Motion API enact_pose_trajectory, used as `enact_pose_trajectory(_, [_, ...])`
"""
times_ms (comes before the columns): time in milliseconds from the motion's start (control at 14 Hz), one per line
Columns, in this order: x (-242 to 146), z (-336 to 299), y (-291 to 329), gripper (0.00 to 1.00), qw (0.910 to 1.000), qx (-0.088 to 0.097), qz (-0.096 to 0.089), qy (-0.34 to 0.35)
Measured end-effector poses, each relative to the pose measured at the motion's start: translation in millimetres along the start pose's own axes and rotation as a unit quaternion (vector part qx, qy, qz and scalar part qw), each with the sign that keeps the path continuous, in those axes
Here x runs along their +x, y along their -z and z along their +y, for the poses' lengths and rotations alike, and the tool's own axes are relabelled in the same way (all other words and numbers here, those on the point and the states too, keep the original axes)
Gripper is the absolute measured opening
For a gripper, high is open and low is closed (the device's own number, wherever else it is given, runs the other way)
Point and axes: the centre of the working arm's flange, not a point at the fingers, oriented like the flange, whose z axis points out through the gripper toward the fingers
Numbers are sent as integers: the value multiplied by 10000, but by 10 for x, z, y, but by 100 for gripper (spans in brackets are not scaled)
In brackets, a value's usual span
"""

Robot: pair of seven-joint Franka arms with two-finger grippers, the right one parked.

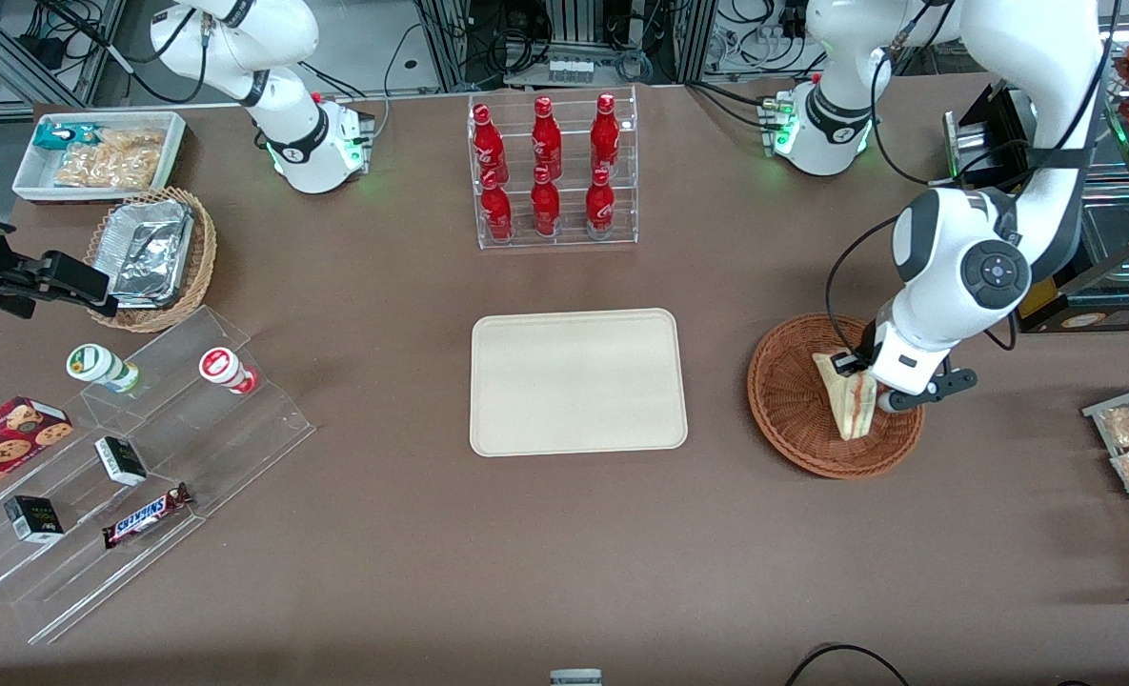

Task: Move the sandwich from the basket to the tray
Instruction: 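Close the left gripper on the sandwich and lift it from the basket, then carry the sandwich over the cream tray and lower it onto the tray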

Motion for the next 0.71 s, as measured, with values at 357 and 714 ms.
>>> enact_pose_trajectory(357, [-235,1270,254,15,9946,140,-170,-1014])
enact_pose_trajectory(714, [-540,2512,-17,15,9970,208,-204,-711])
